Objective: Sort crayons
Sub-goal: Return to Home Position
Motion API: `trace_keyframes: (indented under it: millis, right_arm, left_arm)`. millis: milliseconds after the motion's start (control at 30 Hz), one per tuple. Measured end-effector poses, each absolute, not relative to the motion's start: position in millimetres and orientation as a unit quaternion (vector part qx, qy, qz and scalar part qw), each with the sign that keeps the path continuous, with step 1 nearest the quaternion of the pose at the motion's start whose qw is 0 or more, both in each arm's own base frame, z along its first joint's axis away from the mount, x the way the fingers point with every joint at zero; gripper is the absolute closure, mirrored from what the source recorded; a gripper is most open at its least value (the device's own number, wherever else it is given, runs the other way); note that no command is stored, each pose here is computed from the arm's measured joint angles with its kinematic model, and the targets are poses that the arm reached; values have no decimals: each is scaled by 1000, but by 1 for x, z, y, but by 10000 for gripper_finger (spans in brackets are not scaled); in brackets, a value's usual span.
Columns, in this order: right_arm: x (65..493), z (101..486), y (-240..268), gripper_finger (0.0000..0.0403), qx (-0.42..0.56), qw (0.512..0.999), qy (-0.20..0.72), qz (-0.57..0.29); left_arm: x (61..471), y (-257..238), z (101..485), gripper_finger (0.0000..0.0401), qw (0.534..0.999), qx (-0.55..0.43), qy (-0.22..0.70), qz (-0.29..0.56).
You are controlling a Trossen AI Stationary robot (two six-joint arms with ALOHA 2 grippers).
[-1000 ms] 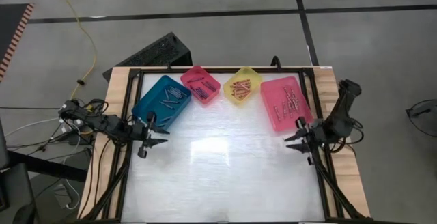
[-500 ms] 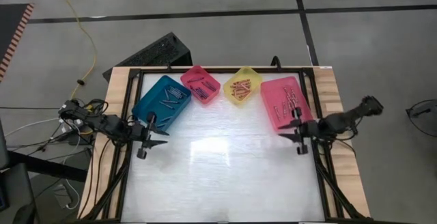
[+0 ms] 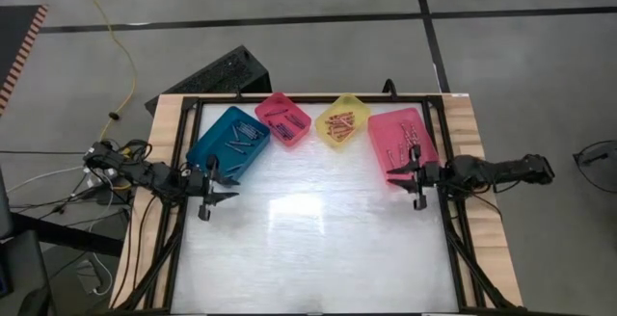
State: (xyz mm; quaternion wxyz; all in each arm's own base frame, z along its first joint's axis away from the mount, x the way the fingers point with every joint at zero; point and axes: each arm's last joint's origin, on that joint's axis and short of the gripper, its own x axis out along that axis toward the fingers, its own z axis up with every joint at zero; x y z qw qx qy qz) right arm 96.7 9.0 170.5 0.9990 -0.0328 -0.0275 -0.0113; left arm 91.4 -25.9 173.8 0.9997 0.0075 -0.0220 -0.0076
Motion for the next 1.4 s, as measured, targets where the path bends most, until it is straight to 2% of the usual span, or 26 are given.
trace_keyframes:
  millis: [233,567,833,1233,1400]
  right_arm:
    - [97,170,5,290,-41,998,-23,-32]
    - [97,169,5,290,-39,999,-19,-20]
    - [97,169,5,290,-35,999,-19,-20]
    - [97,168,5,290,-36,999,-17,-21]
    - [97,168,5,290,-37,999,-17,-21]
  left_arm:
    - [91,-26,174,278,1000,21,-20,-9]
    - [91,-31,172,278,993,36,-13,-111]
    - [95,-17,171,278,997,59,-8,-44]
    - [96,0,173,278,996,33,-12,78]
    - [96,1,173,278,996,20,-11,90]
